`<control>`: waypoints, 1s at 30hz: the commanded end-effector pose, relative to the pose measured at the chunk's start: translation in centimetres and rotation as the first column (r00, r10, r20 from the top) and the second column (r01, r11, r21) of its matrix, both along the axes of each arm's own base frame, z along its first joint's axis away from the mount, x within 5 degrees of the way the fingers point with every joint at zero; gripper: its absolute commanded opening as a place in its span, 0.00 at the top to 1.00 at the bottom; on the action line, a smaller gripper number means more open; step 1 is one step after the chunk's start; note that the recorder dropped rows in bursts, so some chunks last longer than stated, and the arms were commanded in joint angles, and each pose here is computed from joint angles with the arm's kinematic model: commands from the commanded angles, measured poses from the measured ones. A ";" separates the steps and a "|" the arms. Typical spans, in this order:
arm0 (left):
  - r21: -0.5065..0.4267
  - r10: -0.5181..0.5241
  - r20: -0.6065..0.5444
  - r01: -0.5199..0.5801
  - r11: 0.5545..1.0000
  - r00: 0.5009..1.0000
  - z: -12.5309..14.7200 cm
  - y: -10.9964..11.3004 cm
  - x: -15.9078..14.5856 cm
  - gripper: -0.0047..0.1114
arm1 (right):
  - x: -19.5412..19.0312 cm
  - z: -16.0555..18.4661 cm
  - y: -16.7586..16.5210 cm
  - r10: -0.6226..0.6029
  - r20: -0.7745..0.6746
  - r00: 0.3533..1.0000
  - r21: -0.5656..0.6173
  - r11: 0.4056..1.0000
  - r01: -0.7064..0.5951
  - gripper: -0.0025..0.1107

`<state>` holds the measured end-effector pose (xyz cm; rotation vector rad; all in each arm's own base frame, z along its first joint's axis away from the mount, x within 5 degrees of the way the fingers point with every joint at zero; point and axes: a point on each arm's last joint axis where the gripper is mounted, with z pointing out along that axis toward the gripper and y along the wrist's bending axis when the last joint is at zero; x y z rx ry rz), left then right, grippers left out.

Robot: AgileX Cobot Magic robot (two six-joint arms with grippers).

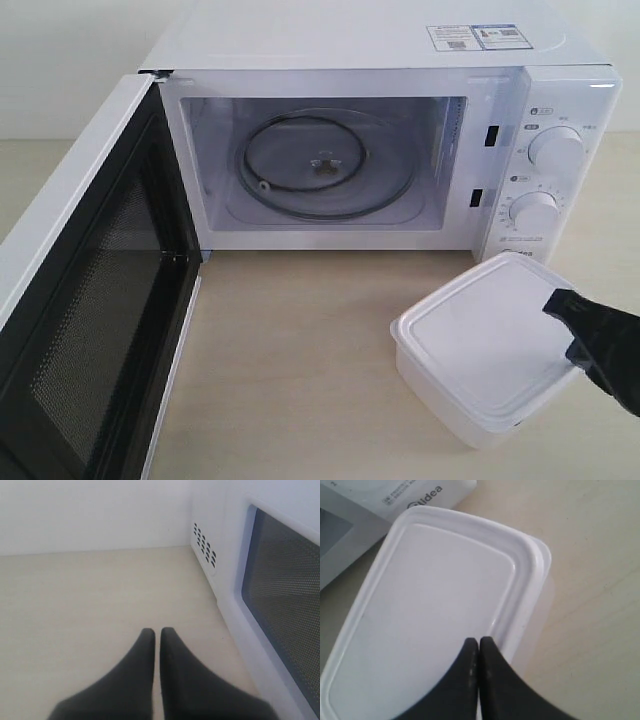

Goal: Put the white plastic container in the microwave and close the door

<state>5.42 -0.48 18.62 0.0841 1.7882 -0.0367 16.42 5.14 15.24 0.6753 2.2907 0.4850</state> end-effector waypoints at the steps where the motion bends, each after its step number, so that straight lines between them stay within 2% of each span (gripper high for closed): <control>1: -0.016 0.004 0.001 -0.004 1.000 1.000 -0.1 0.0 0.0 0.92 | -0.8 0.5 0.1 0.086 -0.020 0.996 -0.017 0.996 -0.087 0.98; 9: -0.016 0.004 0.001 -0.004 1.000 1.000 -0.1 0.0 0.0 0.92 | -2.7 2.0 -1.4 0.085 -0.080 0.993 0.069 0.994 -0.080 0.98; 16: -0.016 0.004 0.001 -0.004 1.000 1.000 -0.1 0.0 0.0 0.92 | -3.6 2.1 -0.8 0.199 -0.129 0.972 0.175 0.969 -0.175 0.98; 21: -0.016 0.004 0.001 -0.004 1.000 1.000 -0.1 0.0 0.0 0.92 | -3.8 2.8 0.1 0.322 -0.059 0.945 0.258 0.919 -0.297 0.98; 26: -0.016 0.004 0.001 -0.004 1.000 1.000 -0.1 0.0 0.0 0.92 | -3.8 3.7 0.6 0.367 0.027 0.930 0.355 0.866 -0.352 0.98; 30: -0.016 0.004 0.001 -0.004 1.000 1.000 -0.1 0.0 0.0 0.92 | -3.5 4.4 0.5 0.354 0.098 0.930 0.418 0.834 -0.361 0.98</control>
